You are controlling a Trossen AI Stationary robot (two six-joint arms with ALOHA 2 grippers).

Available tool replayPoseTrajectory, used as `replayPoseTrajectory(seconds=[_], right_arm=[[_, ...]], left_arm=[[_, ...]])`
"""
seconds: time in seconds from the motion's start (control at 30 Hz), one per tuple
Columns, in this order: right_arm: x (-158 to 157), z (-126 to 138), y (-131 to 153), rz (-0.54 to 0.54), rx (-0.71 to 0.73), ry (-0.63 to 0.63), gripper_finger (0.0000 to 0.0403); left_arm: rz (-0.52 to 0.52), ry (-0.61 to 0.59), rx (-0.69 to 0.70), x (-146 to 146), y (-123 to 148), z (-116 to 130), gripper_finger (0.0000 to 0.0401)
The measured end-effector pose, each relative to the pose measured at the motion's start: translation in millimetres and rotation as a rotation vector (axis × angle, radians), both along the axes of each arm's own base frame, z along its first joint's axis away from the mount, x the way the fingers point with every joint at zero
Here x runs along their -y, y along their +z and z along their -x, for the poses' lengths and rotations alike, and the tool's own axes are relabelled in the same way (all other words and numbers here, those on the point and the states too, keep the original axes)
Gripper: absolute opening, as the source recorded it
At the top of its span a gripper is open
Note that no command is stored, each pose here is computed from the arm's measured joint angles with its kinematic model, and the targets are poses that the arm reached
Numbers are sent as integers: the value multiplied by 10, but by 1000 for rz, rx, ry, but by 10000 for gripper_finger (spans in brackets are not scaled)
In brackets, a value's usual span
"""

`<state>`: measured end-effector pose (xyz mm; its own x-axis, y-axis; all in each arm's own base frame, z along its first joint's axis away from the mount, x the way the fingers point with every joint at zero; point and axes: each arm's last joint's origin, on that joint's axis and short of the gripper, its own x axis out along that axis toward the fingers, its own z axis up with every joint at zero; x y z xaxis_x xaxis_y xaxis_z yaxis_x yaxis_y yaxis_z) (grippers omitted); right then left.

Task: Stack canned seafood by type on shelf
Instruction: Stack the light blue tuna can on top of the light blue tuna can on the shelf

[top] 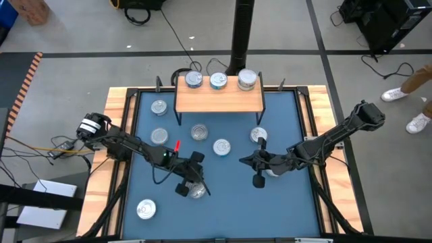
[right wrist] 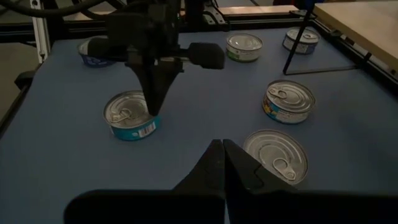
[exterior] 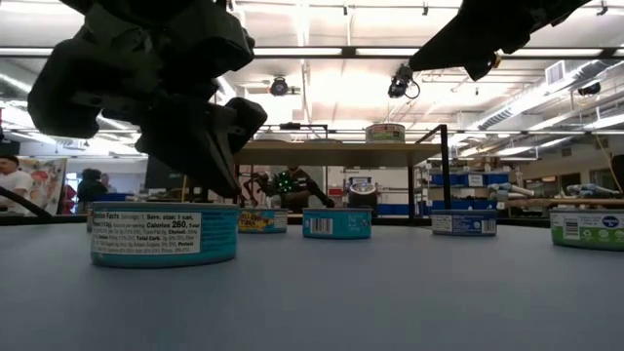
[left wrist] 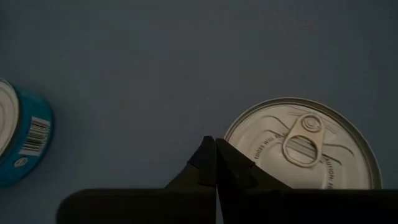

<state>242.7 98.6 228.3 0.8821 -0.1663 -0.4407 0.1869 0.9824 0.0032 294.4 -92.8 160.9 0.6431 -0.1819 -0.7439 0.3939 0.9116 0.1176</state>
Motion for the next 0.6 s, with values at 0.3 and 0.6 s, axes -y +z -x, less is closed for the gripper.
replayPoseTrajectory(seconds=[0.3,0.6], right_arm=[[3,6,-13,-1,-13,-2,1],[-6,20,-29,-10,-27,-5,1]], left_arm=[[44,-91,-42,150,143,-1,0],[1,-92,-175,225,-12,41,0]])
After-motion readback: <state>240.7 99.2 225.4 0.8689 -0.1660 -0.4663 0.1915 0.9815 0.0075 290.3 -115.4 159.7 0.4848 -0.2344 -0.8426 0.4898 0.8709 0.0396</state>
